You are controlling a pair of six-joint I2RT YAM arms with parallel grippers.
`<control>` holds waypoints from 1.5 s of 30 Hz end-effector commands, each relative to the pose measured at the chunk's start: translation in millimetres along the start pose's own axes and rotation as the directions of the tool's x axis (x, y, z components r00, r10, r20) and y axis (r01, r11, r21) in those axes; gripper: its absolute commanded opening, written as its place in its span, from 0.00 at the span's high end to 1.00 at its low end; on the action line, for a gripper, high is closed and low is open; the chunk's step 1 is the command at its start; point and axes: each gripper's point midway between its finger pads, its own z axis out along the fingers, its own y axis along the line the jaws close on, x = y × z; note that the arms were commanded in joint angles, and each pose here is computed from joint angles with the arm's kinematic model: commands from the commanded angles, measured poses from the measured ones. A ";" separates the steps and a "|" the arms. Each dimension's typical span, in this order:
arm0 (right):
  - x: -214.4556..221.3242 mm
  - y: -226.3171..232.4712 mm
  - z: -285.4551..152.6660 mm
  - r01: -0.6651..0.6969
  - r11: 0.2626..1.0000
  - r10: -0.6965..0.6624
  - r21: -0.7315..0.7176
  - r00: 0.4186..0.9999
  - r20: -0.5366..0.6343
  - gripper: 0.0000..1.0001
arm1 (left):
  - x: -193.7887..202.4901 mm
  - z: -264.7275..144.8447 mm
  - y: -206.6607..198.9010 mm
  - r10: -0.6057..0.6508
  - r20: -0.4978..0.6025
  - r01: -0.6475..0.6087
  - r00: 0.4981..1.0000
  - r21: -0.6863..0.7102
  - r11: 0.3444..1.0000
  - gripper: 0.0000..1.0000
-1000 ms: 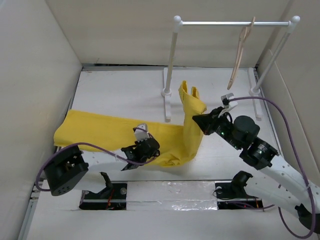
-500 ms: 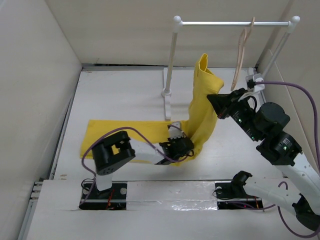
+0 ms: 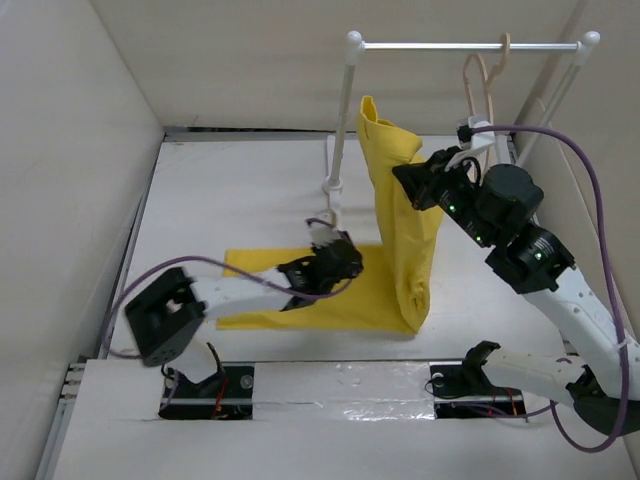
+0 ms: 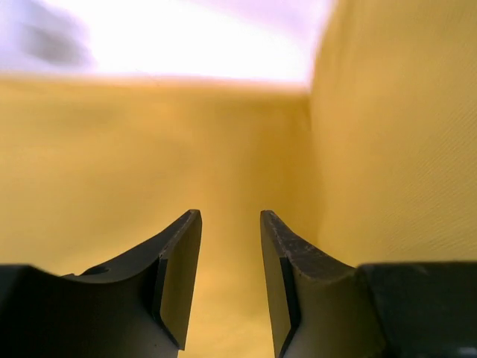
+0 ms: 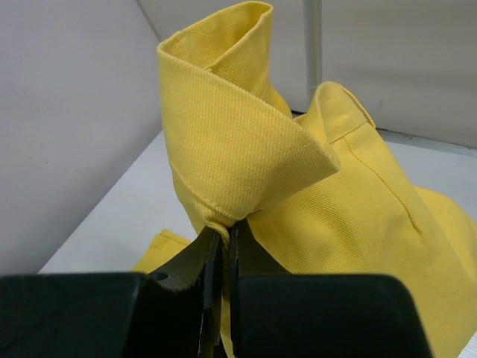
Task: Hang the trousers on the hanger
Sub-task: Fold the trousers at the center of the board.
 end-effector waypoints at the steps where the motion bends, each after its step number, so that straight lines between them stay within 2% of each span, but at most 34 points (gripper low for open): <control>1: -42.3 28.6 7.1 -0.009 0.993 0.025 -0.120 0.991 0.132 1.00 | -76.0 -52.6 40.7 -0.127 0.152 0.125 0.980 0.022 0.992 0.65; 3: -32.3 33.9 20.1 -0.010 0.992 0.025 -0.129 0.993 0.115 1.00 | -105.2 -74.5 68.8 -0.178 0.225 0.178 0.958 0.017 0.984 0.64; 4: -28.3 36.2 24.1 -0.012 0.991 0.027 -0.132 0.994 0.109 1.00 | -126.0 -101.7 76.0 -0.225 0.275 0.213 0.935 0.073 0.974 0.64; 5: -20.7 42.2 33.3 -0.015 0.990 0.029 -0.142 0.995 0.095 1.00 | -141.9 -111.3 96.7 -0.229 0.314 0.228 0.921 0.041 0.973 0.64; 6: -16.2 46.1 38.0 -0.019 0.989 0.032 -0.148 0.996 0.086 1.00 | -166.5 -140.1 97.6 -0.277 0.368 0.254 0.888 0.108 0.961 0.63; 8: -9.7 61.1 45.2 -0.024 0.984 0.037 -0.177 0.996 0.076 1.00 | -187.3 -165.5 109.1 -0.260 0.412 0.234 0.873 0.113 0.966 0.61; 10: 10.1 71.0 63.1 -0.026 0.984 0.034 -0.178 0.999 0.041 1.00 | -229.3 -208.7 115.5 -0.292 0.505 0.251 0.813 0.148 0.957 0.61; 11: 15.0 80.2 68.9 -0.035 0.980 0.044 -0.194 0.998 0.041 1.00 | -233.0 -218.5 122.7 -0.270 0.513 0.245 0.815 0.118 0.962 0.59; 13: 54.9 105.8 86.5 -0.045 0.974 0.038 -0.221 0.999 -0.035 1.00 | -259.8 -255.9 116.8 -0.275 0.572 0.227 0.773 0.155 0.961 0.59; 14: 60.4 119.4 94.0 -0.068 0.969 0.065 -0.238 0.998 -0.018 1.00 | -261.6 -263.8 116.7 -0.268 0.574 0.221 0.774 0.152 0.963 0.59; 15: 99.1 142.4 105.4 -0.070 0.962 0.050 -0.263 0.995 -0.084 1.00 | -270.0 -280.1 111.7 -0.283 0.592 0.215 0.755 0.184 0.959 0.59; 18: 151.6 184.2 124.6 -0.086 0.948 0.040 -0.306 0.987 -0.154 0.96 | -275.4 -295.1 108.7 -0.297 0.605 0.209 0.739 0.213 0.954 0.59; 19: 207.8 210.2 130.1 -0.078 0.937 -0.008 -0.341 0.970 -0.244 0.93 | -277.8 -302.3 108.2 -0.306 0.611 0.211 0.730 0.224 0.952 0.59; 20: 230.7 226.0 129.7 -0.081 0.928 -0.027 -0.365 0.959 -0.281 0.89 | -275.9 -303.6 110.8 -0.301 0.611 0.212 0.733 0.215 0.953 0.59; 22: 265.3 259.5 124.6 -0.071 0.920 -0.061 -0.386 0.946 -0.319 0.56 | -274.1 -308.0 115.8 -0.308 0.621 0.220 0.721 0.217 0.951 0.59; 23: 308.6 258.7 127.0 -0.041 0.929 -0.111 -0.367 0.917 -0.382 0.41 | -273.4 -309.0 118.1 -0.315 0.624 0.227 0.715 0.218 0.949 0.56; 24: 318.9 257.6 131.2 -0.029 0.935 -0.123 -0.355 0.909 -0.397 0.24 | -273.9 -313.6 120.7 -0.323 0.634 0.232 0.702 0.224 0.946 0.55; 27: 321.3 269.3 123.6 -0.057 0.917 -0.119 -0.394 0.905 -0.409 0.21 | -268.2 -309.4 128.1 -0.318 0.635 0.244 0.704 0.204 0.948 0.53; 28: 331.9 258.2 114.6 -0.050 0.920 -0.129 -0.389 0.897 -0.422 0.20 | -264.9 -306.9 128.2 -0.317 0.626 0.242 0.712 0.205 0.948 0.53; 29: 323.4 255.7 110.7 -0.058 0.918 -0.114 -0.391 0.909 -0.401 0.20 | -258.3 -297.2 129.8 -0.311 0.612 0.241 0.727 0.197 0.950 0.53; 30: 294.7 251.1 103.1 -0.062 0.920 -0.089 -0.388 0.929 -0.360 0.23 | -254.5 -291.2 130.0 -0.315 0.602 0.243 0.733 0.200 0.949 0.52; 31: 287.3 237.7 101.6 -0.055 0.928 -0.083 -0.367 0.934 -0.348 0.27 | -249.9 -285.2 127.2 -0.316 0.585 0.235 0.747 0.211 0.949 0.52; 32: 303.0 218.8 88.6 -0.033 0.938 -0.107 -0.346 0.920 -0.378 0.32 | -241.9 -271.9 128.8 -0.311 0.569 0.234 0.761 0.207 0.950 0.52; 33: 299.3 200.5 86.4 -0.022 0.953 -0.096 -0.303 0.923 -0.372 0.52 | -236.2 -262.9 129.0 -0.314 0.552 0.238 0.772 0.207 0.949 0.53; 34: 275.8 186.1 79.9 -0.034 0.959 -0.066 -0.280 0.938 -0.339 0.67 | -228.4 -252.2 126.3 -0.307 0.522 0.229 0.796 0.210 0.951 0.52; 35: 296.7 161.8 67.7 -0.025 0.970 -0.070 -0.243 0.924 -0.375 0.81 | -217.5 -236.3 130.0 -0.301 0.501 0.230 0.812 0.199 0.953 0.53; 36: 298.5 148.3 61.7 -0.025 0.975 -0.061 -0.219 0.924 -0.377 0.98 | -208.3 -224.2 131.7 -0.297 0.477 0.231 0.827 0.193 0.954 0.53; 37: 288.9 138.3 53.6 -0.035 0.977 -0.045 -0.211 0.932 -0.359 1.00 | -196.6 -210.1 127.7 -0.294 0.431 0.224 0.853 0.206 0.952 0.53; 38: 309.5 114.6 44.8 -0.012 0.984 -0.058 -0.177 0.922 -0.383 1.00 | -181.3 -186.9 132.3 -0.283 0.399 0.223 0.872 0.192 0.956 0.53; 40: 312.9 93.0 34.0 -0.014 0.991 -0.040 -0.135 0.919 -0.391 1.00 | -151.7 -158.3 139.9 -0.259 0.317 0.217 0.912 0.163 0.962 0.55; 43: 343.2 56.1 10.8 -0.004 0.998 -0.022 -0.057 0.897 -0.442 1.00 | -133.2 -131.0 138.8 -0.235 0.266 0.202 0.935 0.145 0.969 0.59; 45: 348.6 47.5 0.0 -0.057 0.998 0.039 -0.028 0.901 -0.433 1.00 | -118.3 -120.0 137.0 -0.219 0.253 0.189 0.942 0.139 0.972 0.59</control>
